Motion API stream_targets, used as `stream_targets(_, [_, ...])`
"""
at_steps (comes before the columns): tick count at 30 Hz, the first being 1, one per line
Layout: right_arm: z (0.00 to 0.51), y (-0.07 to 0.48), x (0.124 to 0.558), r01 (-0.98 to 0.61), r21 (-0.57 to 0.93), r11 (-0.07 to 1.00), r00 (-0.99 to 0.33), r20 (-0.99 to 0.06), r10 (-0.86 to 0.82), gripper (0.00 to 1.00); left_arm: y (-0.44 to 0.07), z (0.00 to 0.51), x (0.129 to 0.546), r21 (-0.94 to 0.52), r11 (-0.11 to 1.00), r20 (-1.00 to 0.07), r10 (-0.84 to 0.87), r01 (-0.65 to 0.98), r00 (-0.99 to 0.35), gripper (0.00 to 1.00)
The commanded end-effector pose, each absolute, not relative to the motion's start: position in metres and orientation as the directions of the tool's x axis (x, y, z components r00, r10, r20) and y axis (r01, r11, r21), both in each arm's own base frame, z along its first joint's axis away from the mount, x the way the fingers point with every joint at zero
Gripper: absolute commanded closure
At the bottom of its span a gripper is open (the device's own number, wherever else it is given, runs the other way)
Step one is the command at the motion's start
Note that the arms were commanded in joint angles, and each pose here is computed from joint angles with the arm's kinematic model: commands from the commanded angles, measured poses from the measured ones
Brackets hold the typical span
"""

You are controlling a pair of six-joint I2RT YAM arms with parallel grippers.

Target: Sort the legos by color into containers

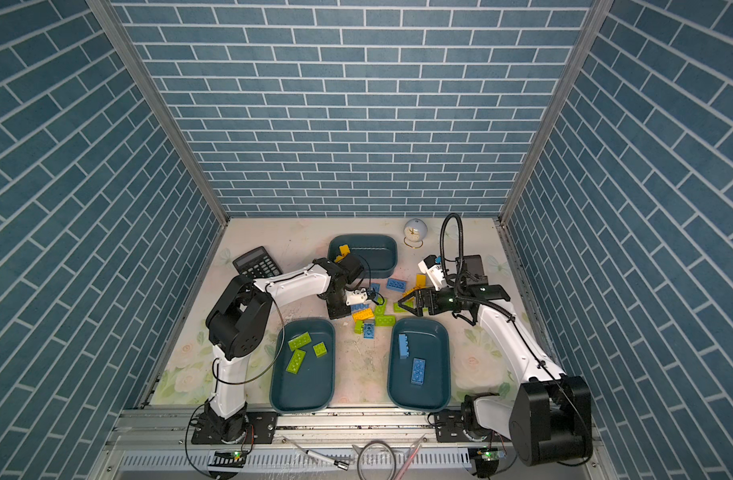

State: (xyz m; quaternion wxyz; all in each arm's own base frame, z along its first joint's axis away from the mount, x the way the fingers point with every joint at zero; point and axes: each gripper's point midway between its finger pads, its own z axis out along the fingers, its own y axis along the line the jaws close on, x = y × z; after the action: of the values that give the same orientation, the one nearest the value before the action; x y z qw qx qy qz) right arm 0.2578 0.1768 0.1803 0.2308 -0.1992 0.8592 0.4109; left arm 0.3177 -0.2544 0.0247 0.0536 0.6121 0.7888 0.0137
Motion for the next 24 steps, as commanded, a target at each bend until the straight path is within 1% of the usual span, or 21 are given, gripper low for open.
stream_targets(1, [0.178, 0.175, 0.256, -0.566, 0.587, 0.579, -0.791, -0.585, -0.18, 0.02, -0.256, 0.054, 0.321, 0.119, 0.248, -0.088, 0.967, 0.962, -0.238, 0.78])
stream_targets(6, [0.182, 0.174, 0.26, -0.569, 0.593, 0.57, -0.787, -0.593, -0.169, 0.02, -0.257, 0.083, 0.315, 0.11, 0.277, -0.129, 0.956, 0.955, -0.263, 0.77])
stream_targets(9, [0.182, 0.173, 0.26, -0.568, 0.598, 0.566, -0.788, -0.592, -0.167, 0.02, -0.264, 0.101, 0.309, 0.089, 0.314, -0.192, 0.936, 0.945, -0.293, 0.77])
stream_targets(10, [0.182, 0.171, 0.261, -0.564, 0.598, 0.57, -0.79, -0.592, -0.161, 0.02, -0.269, 0.108, 0.305, 0.064, 0.335, -0.229, 0.922, 0.94, -0.313, 0.76])
stream_targets(14, [0.183, 0.164, 0.265, -0.544, 0.603, 0.584, -0.798, -0.586, -0.138, 0.02, -0.295, 0.136, 0.285, -0.033, 0.384, -0.35, 0.86, 0.923, -0.37, 0.75])
stream_targets(18, [0.18, 0.158, 0.265, -0.525, 0.598, 0.606, -0.808, -0.573, -0.134, 0.02, -0.326, 0.152, 0.263, -0.114, 0.385, -0.416, 0.819, 0.916, -0.396, 0.75])
stream_targets(24, [0.177, 0.147, 0.27, -0.492, 0.58, 0.649, -0.819, -0.561, -0.12, 0.02, -0.389, 0.165, 0.233, -0.24, 0.371, -0.532, 0.723, 0.897, -0.441, 0.74])
